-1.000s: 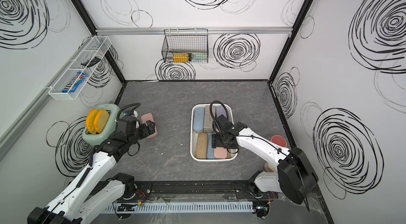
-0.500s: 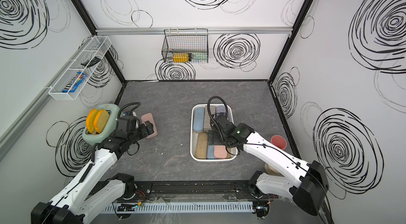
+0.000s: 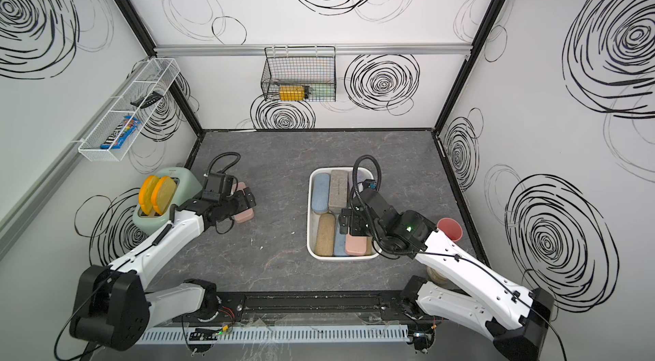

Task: Put the glasses cases into the storage boxes
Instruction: Pick up the glasses case at the center of the board.

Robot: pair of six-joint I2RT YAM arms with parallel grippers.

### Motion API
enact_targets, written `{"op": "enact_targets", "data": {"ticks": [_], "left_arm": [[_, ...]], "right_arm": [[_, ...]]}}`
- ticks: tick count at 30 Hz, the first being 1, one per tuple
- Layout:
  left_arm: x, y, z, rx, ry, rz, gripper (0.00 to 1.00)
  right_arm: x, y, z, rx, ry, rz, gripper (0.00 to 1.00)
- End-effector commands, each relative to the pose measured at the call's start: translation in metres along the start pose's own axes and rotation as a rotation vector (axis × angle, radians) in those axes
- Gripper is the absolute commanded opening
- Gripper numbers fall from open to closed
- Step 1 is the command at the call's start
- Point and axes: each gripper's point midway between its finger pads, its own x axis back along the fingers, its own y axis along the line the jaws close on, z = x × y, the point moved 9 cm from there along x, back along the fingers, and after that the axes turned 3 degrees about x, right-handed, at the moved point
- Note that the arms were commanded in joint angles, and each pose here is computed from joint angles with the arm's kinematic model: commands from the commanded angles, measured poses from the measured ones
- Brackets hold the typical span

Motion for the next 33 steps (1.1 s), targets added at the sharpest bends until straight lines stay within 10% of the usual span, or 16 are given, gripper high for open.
{"op": "enact_targets", "data": {"ticks": [1, 23, 33], "left_arm": [[-0.011, -0.004, -0.011, 0.02, -0.033, -0.046, 0.96], [-0.064, 0.021, -0.005, 0.081, 0.109, -0.147, 1.0], [-0.071, 0.023, -0.007, 0.105, 0.147, -0.113, 0.8]], "right_arm": [[0.005, -0.006, 0.005, -0.014, -0.018, 0.006, 0.97], [0.011, -0.011, 0.013, -0.069, -0.024, -0.051, 0.99], [0.016, -0.013, 0.014, -0.077, -0.025, -0.057, 0.94]]}}
